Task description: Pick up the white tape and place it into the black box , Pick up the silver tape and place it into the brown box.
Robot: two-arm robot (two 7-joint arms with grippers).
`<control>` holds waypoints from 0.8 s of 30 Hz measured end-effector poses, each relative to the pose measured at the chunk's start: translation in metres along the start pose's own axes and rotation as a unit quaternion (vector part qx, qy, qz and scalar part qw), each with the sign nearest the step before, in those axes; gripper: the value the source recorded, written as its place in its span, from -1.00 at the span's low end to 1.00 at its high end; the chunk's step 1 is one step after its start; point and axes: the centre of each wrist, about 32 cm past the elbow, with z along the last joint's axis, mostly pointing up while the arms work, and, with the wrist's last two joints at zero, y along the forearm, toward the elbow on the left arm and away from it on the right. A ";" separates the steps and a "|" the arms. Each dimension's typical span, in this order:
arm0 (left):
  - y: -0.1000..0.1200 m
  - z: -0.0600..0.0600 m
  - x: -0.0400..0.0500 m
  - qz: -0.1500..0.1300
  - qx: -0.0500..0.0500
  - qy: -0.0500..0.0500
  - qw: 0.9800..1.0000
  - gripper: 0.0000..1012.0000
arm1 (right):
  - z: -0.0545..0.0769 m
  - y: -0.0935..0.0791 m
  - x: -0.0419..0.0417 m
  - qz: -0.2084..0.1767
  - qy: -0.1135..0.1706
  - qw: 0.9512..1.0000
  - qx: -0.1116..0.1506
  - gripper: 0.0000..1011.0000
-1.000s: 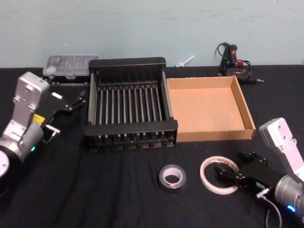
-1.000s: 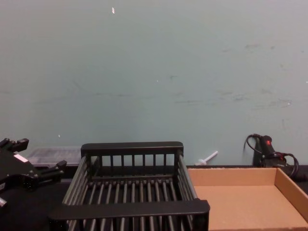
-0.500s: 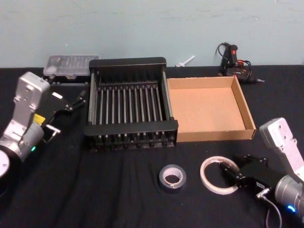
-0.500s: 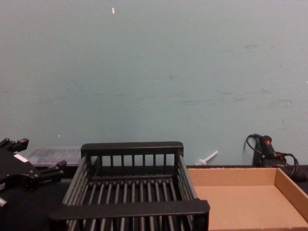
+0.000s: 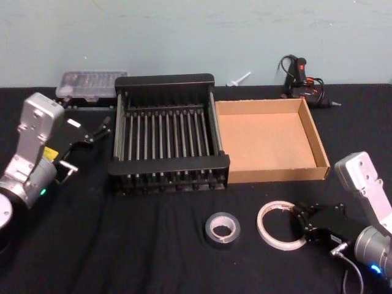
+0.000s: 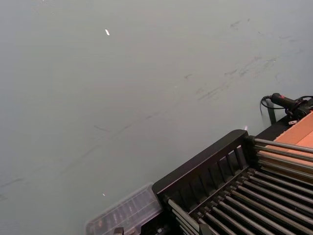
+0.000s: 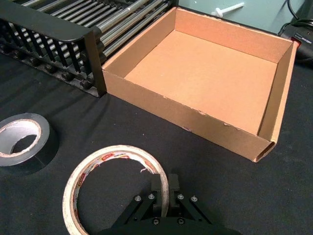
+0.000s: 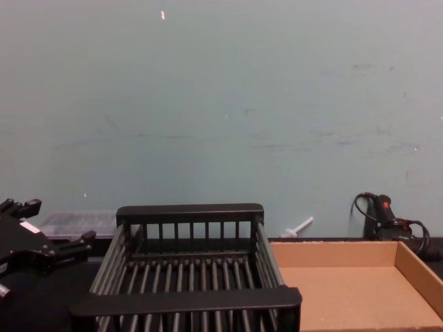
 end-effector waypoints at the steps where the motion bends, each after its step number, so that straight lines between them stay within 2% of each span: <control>1: 0.000 0.000 0.0000 0.000 0.000 0.000 1.000 0.98 | 0.000 0.000 0.0000 0.000 0.000 1.000 0.000 -0.82; 16: 0.000 0.000 0.0000 0.000 0.000 0.000 1.000 0.98 | 0.000 0.000 0.0000 0.000 0.000 1.000 0.000 -0.82; 24: 0.000 0.000 0.0000 0.000 0.000 0.000 1.000 0.98 | 0.004 -0.005 0.0028 0.004 0.000 1.000 0.022 -0.82</control>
